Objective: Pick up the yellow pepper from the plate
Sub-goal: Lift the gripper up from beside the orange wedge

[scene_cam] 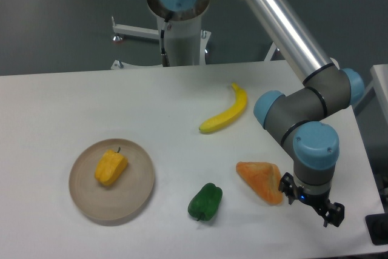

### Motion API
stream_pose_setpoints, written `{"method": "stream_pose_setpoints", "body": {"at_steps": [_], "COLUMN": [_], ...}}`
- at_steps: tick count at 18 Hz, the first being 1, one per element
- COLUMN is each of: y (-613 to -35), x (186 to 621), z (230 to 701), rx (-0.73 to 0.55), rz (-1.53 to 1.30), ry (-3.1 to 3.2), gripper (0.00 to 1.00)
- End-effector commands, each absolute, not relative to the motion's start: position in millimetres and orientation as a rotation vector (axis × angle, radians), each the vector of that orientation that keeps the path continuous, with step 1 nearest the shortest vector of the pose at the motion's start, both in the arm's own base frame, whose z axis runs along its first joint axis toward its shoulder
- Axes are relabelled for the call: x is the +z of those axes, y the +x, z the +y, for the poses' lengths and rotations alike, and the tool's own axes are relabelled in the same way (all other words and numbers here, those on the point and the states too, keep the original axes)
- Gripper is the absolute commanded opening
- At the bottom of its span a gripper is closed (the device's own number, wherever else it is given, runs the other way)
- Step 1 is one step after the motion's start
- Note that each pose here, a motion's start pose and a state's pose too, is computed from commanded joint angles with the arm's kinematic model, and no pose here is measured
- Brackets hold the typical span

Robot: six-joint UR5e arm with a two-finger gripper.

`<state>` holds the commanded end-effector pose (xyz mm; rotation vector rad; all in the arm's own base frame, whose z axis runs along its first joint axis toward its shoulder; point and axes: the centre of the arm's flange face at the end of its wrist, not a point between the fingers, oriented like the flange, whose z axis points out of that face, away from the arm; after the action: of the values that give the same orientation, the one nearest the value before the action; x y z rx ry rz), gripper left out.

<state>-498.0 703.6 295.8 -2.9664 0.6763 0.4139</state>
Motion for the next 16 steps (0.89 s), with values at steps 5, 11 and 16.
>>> {"method": "stream_pose_setpoints", "body": {"at_steps": [5, 11, 16], "y": [-489.5, -468.7, -435.1], "x": [295.0, 314.4, 353.8], "z": [707.4, 711.2, 682.9], "rx": [0.410, 0.386, 0.284], "rz": [0.690, 0.713, 0.734], "ry": [-2.967, -2.959, -3.013], "gripper": [1.00, 1.00, 1.00]}}
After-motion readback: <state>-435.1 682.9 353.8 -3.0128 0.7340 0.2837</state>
